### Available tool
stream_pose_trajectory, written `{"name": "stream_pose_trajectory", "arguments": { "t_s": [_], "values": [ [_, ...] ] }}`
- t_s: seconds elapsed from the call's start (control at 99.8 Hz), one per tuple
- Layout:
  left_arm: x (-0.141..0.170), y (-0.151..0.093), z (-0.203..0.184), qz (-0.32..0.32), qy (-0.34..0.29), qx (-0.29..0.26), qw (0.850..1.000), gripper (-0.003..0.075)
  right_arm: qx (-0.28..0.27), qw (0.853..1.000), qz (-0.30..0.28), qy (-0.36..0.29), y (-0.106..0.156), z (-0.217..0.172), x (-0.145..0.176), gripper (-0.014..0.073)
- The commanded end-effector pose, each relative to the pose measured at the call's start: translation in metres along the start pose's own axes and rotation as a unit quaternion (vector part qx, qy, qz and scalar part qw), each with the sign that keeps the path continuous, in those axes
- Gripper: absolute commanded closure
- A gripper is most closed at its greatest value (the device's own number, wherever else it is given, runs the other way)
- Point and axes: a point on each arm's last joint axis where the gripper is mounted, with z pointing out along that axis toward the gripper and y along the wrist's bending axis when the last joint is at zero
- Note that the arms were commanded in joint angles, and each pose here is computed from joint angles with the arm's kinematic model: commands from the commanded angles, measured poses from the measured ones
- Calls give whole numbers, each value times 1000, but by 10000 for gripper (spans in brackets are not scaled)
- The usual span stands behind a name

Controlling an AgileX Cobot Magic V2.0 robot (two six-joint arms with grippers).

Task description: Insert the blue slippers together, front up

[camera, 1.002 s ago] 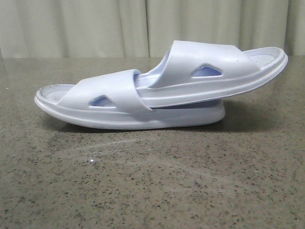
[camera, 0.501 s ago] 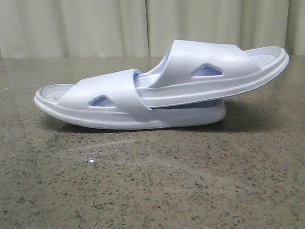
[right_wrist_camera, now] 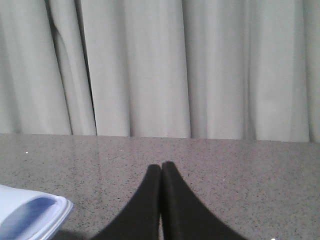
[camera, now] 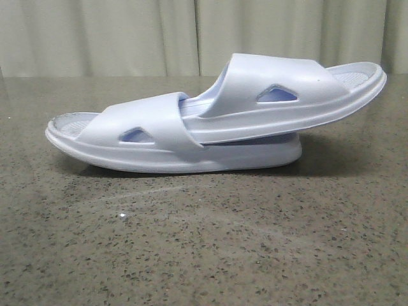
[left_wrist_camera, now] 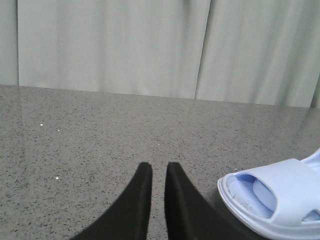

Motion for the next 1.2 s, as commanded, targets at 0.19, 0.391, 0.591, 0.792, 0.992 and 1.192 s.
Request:
{"name": "stream_pose_trajectory", "arguments": {
  "t_s": [0.19, 0.391, 0.591, 0.792, 0.992, 1.192],
  "values": [
    [-9, -2, 0, -11, -12, 5, 1000, 704, 15, 1000, -9, -21, -3, 0, -11, 702],
    [-9, -2, 0, -11, -12, 5, 1000, 704, 15, 1000, -9, -21, -3, 0, -11, 702],
    [-9, -2, 0, -11, -12, 5, 1000, 704, 15, 1000, -9, -21, -3, 0, -11, 702],
    [-5, -1, 0, -12, -7, 4, 1000, 704, 15, 1000, -9, -21, -3, 0, -11, 702],
    [4, 5, -2, 3, -3, -23, 1000, 704, 15, 1000, -9, -21, -3, 0, -11, 702],
    [10, 4, -9, 80, 3, -23, 997, 704, 15, 1000, -9, -21, -3, 0, -11, 702]
  ]
}}
